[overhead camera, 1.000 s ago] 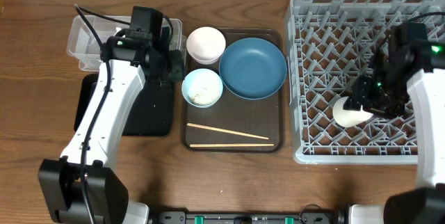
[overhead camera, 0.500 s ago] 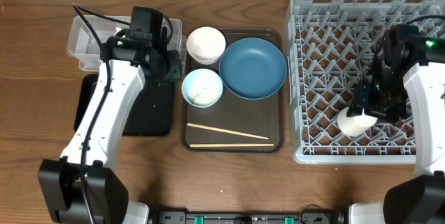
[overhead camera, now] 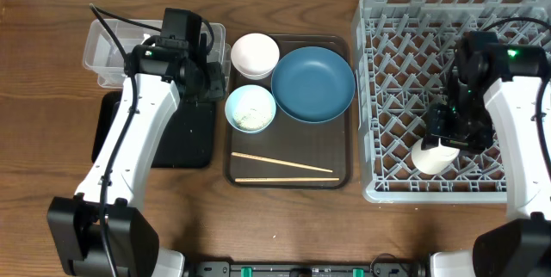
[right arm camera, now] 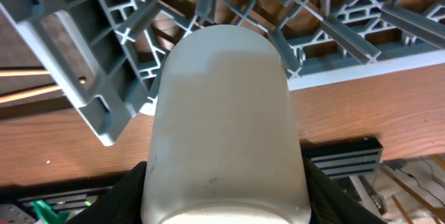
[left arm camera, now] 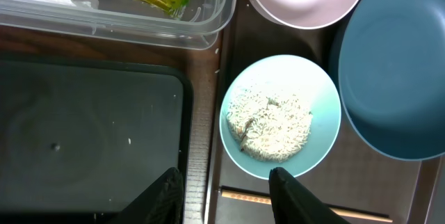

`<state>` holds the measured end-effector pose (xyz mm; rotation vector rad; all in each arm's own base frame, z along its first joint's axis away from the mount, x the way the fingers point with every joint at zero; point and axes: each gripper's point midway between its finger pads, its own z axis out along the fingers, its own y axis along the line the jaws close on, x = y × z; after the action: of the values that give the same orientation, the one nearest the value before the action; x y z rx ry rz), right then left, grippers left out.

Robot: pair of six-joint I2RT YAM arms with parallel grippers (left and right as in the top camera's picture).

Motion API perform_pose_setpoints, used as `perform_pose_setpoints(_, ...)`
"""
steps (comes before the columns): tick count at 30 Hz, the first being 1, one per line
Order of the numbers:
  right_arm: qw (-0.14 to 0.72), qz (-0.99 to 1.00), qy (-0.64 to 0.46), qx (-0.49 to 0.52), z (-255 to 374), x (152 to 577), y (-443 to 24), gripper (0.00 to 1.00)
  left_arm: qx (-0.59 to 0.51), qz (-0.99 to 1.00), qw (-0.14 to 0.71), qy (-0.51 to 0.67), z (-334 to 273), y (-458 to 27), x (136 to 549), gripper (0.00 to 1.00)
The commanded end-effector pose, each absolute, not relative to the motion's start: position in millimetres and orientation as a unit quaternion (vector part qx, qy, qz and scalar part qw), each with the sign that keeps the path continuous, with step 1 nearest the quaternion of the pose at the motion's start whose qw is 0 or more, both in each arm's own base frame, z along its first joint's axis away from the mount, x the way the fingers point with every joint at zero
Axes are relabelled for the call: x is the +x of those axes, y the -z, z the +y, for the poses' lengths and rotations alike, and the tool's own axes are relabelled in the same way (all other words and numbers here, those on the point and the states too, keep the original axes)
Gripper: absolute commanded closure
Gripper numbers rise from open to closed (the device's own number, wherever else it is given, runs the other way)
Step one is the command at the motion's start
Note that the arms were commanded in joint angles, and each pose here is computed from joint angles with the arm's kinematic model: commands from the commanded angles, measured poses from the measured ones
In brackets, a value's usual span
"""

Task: Sort waste into correct bins and load items into the dishwasher rack
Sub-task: 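Carry the cup with the right gripper and place it upside down in the rack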

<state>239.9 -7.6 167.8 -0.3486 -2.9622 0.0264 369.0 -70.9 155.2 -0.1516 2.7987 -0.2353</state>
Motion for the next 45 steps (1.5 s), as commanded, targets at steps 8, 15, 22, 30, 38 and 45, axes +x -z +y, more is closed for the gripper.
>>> perform_pose_setpoints(8,0.078,-0.987,-0.039,-0.136,-15,241,-154,0.80,-0.047,0.983,0.159,0.076,-69,-153,366,0.56)
perform_pose_setpoints(15,0.095,-0.986,-0.035,-0.136,-13,233,-127,0.81,-0.047,0.983,0.159,0.075,-69,-152,366,0.56)
perform_pose_setpoints(22,0.088,-0.986,-0.021,-0.137,-9,237,-115,0.74,-0.047,0.983,0.159,0.075,-69,-152,366,0.56)
perform_pose_setpoints(30,0.087,-0.986,-0.021,-0.137,-9,237,-115,0.35,-0.047,0.983,0.159,0.076,-69,-152,366,0.56)
perform_pose_setpoints(38,0.086,-0.986,-0.021,-0.137,-9,237,-115,0.01,-0.047,0.983,0.158,0.076,-69,-152,366,0.56)
perform_pose_setpoints(45,0.069,-0.987,-0.019,-0.142,-9,246,-125,0.02,-0.047,0.984,0.155,0.075,-69,-152,365,0.56)
